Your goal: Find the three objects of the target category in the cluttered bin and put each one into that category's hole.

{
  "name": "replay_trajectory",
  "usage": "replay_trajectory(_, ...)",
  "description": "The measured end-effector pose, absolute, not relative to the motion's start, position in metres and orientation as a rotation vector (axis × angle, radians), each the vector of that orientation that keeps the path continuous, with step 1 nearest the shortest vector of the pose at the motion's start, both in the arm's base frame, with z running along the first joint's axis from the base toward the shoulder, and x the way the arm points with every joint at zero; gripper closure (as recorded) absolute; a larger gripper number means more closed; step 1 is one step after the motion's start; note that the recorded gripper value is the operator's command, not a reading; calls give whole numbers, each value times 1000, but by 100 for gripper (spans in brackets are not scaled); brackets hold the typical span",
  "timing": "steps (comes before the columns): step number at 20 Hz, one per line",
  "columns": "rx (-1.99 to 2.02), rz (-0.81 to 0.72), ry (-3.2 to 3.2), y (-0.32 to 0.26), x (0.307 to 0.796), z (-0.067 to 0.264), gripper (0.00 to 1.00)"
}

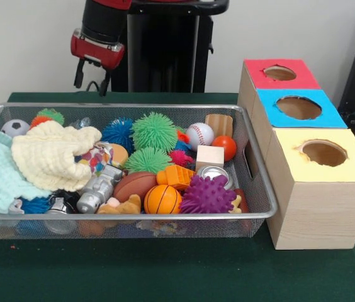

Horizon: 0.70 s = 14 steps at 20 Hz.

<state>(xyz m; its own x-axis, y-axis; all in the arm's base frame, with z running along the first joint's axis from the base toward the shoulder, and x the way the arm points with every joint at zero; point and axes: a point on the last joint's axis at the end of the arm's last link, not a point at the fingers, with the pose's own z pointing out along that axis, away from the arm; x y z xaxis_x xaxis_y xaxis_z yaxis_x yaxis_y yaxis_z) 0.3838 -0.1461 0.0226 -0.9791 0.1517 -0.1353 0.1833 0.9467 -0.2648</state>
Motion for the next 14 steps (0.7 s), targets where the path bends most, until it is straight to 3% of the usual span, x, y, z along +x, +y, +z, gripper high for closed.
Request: replay_trajectory(14, 293, -376, 2931, -162, 419, 19, 0)
